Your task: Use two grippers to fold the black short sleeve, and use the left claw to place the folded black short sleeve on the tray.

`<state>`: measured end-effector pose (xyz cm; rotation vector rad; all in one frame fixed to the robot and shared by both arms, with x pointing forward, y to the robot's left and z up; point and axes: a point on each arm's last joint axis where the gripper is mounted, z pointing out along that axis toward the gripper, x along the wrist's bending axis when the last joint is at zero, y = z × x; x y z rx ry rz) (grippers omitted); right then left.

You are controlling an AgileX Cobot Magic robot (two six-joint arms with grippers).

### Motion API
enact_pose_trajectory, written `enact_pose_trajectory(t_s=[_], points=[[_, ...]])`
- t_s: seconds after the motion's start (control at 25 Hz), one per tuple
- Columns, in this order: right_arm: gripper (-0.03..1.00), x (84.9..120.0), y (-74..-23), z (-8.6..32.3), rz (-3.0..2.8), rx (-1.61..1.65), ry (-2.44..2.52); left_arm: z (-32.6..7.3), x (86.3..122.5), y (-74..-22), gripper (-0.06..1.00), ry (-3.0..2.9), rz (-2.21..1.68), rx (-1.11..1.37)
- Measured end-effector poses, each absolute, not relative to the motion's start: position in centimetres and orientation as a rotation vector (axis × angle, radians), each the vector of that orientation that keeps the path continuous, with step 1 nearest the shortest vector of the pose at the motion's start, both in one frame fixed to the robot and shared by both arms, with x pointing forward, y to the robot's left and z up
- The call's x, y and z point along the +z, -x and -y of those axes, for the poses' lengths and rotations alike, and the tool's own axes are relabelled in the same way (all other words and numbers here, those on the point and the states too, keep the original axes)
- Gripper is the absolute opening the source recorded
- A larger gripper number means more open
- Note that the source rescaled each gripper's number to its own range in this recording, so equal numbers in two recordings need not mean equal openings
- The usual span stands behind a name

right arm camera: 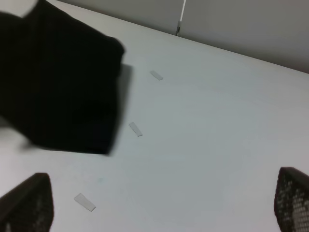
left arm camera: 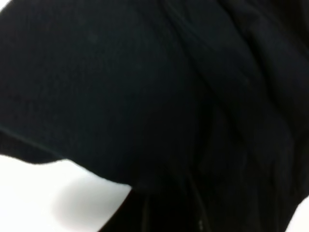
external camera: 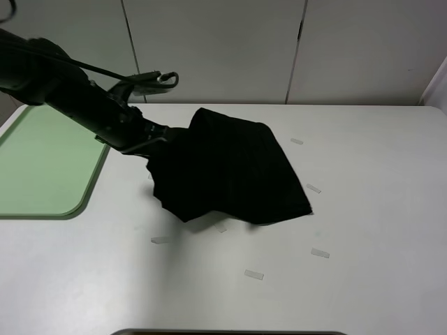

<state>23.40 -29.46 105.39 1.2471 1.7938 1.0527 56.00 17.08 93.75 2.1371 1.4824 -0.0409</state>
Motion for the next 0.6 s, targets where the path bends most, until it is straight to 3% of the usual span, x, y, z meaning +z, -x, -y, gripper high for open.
enact_pose_trajectory(t_s=[0.32, 0.6], points=[[1.00, 105.4, -23.4, 29.5, -1.794, 1.053, -1.247, -24.1, 96.8, -53.7, 0.10, -2.578, -1.369, 0.008], [1.00, 105.4, -23.4, 29.5, -1.794, 1.053, -1.247, -23.1, 98.0, -53.5, 0.10, -2.392, -1.428, -0.063]])
